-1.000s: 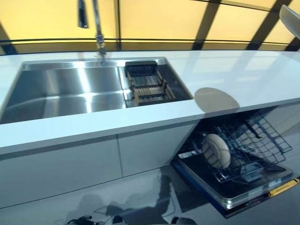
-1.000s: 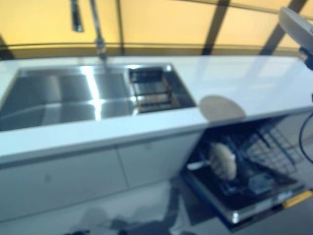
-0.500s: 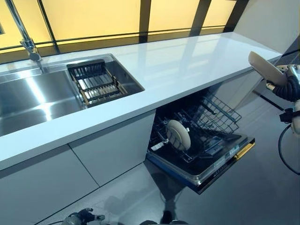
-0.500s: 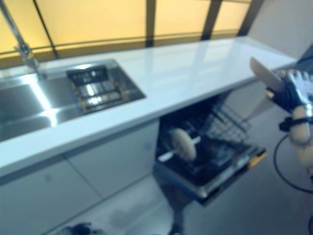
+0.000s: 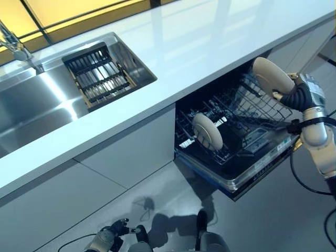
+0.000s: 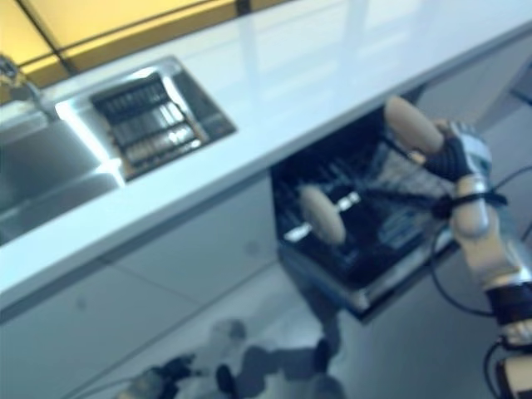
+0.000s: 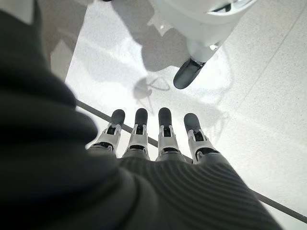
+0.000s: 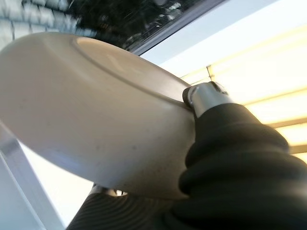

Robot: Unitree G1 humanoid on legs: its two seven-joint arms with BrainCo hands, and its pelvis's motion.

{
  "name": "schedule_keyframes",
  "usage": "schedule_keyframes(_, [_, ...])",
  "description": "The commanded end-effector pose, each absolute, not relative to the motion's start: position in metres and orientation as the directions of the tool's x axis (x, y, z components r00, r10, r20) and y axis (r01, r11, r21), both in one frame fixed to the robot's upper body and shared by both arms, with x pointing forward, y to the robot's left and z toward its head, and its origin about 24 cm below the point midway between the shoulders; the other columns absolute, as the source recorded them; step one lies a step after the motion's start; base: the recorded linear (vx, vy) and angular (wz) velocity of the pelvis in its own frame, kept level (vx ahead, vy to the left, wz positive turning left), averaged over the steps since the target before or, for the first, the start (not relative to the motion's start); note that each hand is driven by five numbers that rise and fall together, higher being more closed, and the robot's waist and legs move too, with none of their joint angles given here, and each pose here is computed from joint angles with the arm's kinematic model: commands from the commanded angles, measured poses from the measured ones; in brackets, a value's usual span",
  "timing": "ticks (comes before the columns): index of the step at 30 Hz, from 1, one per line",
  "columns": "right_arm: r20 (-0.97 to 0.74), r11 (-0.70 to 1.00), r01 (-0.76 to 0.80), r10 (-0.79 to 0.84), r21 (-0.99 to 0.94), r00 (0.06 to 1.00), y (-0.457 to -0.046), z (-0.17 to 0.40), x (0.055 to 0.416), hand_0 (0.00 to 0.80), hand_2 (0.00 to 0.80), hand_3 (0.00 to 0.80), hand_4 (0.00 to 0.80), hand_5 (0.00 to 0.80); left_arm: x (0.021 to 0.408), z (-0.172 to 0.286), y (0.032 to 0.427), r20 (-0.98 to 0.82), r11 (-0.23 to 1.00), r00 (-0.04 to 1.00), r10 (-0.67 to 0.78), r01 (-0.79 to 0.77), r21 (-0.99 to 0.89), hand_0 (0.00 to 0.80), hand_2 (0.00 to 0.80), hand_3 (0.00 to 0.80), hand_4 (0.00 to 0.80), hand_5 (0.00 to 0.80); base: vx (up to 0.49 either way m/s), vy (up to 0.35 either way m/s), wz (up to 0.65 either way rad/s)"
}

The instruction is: Take plates into dishwasher

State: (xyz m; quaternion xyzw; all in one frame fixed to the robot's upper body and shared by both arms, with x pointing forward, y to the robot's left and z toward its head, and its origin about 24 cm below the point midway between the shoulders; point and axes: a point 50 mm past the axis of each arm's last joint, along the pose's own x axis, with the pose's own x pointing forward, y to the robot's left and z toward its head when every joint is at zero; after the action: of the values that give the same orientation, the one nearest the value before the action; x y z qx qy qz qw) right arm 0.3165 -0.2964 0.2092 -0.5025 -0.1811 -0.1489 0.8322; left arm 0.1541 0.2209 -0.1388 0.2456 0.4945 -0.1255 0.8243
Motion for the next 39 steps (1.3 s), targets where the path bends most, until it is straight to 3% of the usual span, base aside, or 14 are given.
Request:
schedule_keyframes(1, [0.563, 0.596, 0.486, -0.069, -0.639, 0.824, -0.275, 0.246, 0.331, 0.8, 0.8, 0.8, 0.8, 0.8, 0.185, -0.126, 0.222, -0.838, 0.821, 0.543, 0.048, 0.457, 0.343, 0.0, 0.0, 0.0, 0.0, 0.0, -0.044, 0.009, 0.02])
schedule_keyframes(12, [0.459, 0.643, 0.485, -0.225, -0.592, 0.859, -0.295, 0.22, 0.342, 0.8, 0.8, 0.8, 0.8, 0.8, 0.198, -0.122, 0.212, -0.824, 0.811, 0.566, 0.019, 0.474, 0.344, 0.0, 0.0, 0.0, 0.0, 0.0, -0.021, 0.012, 0.05])
schedule_keyframes(22, [0.45, 0.48, 0.539, -0.298, -0.692, 0.842, -0.317, 0.226, 0.345, 0.8, 0.8, 0.8, 0.8, 0.8, 0.204, -0.117, 0.211, -0.816, 0.8, 0.578, -0.002, 0.491, 0.346, 0.0, 0.0, 0.0, 0.0, 0.0, 0.0, 0.0, 0.0])
schedule_keyframes(30, [0.527, 0.276, 0.586, -0.262, -0.762, 0.808, -0.326, 0.253, 0.338, 0.8, 0.8, 0.8, 0.8, 0.8, 0.203, -0.115, 0.216, -0.814, 0.791, 0.581, -0.004, 0.499, 0.353, 0.0, 0.0, 0.0, 0.0, 0.0, -0.012, -0.015, 0.05])
schedule_keyframes(39, [0.512, 0.243, 0.548, -0.198, -0.801, 0.836, -0.319, 0.262, 0.341, 0.8, 0.8, 0.8, 0.8, 0.8, 0.204, -0.113, 0.224, -0.819, 0.784, 0.574, 0.017, 0.501, 0.367, 0.0, 0.0, 0.0, 0.0, 0.0, -0.009, -0.039, 0.02])
